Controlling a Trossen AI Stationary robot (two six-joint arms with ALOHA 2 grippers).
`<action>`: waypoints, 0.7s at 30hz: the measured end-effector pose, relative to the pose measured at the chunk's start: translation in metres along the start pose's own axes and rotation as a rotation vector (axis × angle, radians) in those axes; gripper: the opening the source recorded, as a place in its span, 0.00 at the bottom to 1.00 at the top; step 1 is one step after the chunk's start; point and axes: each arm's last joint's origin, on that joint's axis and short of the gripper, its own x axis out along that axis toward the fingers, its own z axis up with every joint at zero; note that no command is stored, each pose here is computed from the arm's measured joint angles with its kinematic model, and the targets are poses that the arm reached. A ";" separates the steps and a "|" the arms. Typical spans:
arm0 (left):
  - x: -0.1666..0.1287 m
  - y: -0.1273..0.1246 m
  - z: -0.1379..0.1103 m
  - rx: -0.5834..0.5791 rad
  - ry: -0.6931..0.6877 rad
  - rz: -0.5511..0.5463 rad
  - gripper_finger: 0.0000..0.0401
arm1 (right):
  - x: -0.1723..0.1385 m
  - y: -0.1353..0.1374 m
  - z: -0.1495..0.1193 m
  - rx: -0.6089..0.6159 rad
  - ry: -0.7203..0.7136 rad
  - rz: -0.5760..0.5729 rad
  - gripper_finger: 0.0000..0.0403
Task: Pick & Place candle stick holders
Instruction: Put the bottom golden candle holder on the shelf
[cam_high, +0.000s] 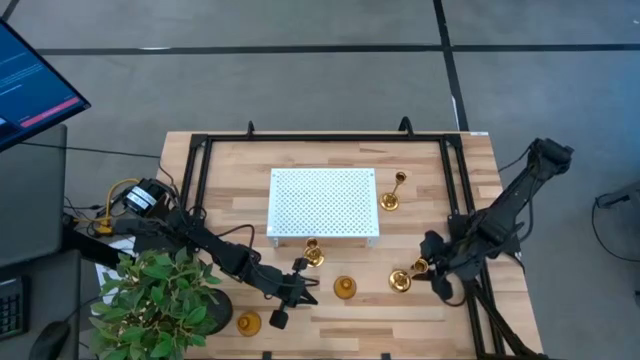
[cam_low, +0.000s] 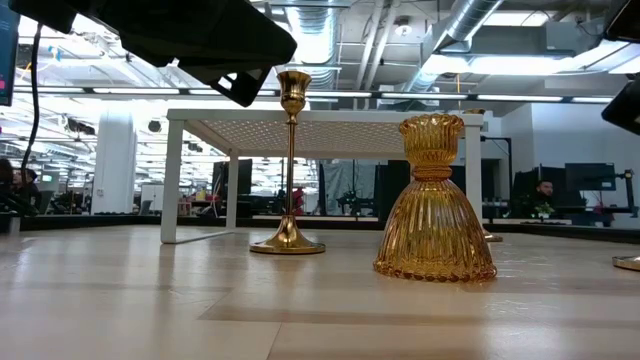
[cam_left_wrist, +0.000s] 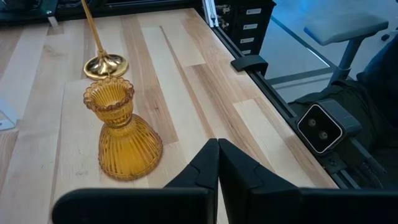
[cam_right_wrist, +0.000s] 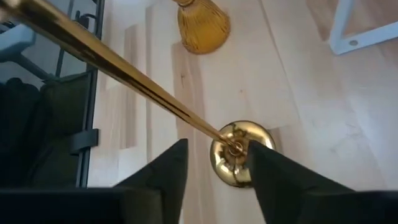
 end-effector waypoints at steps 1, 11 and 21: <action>0.000 0.000 0.000 0.000 0.000 0.000 0.02 | 0.002 0.001 0.000 0.001 -0.002 0.001 0.42; 0.000 0.000 0.000 0.000 -0.001 0.000 0.02 | 0.020 0.010 0.002 -0.046 -0.093 -0.050 0.49; 0.000 0.000 0.000 -0.004 -0.001 0.000 0.02 | 0.023 0.008 0.003 -0.039 -0.097 -0.067 0.14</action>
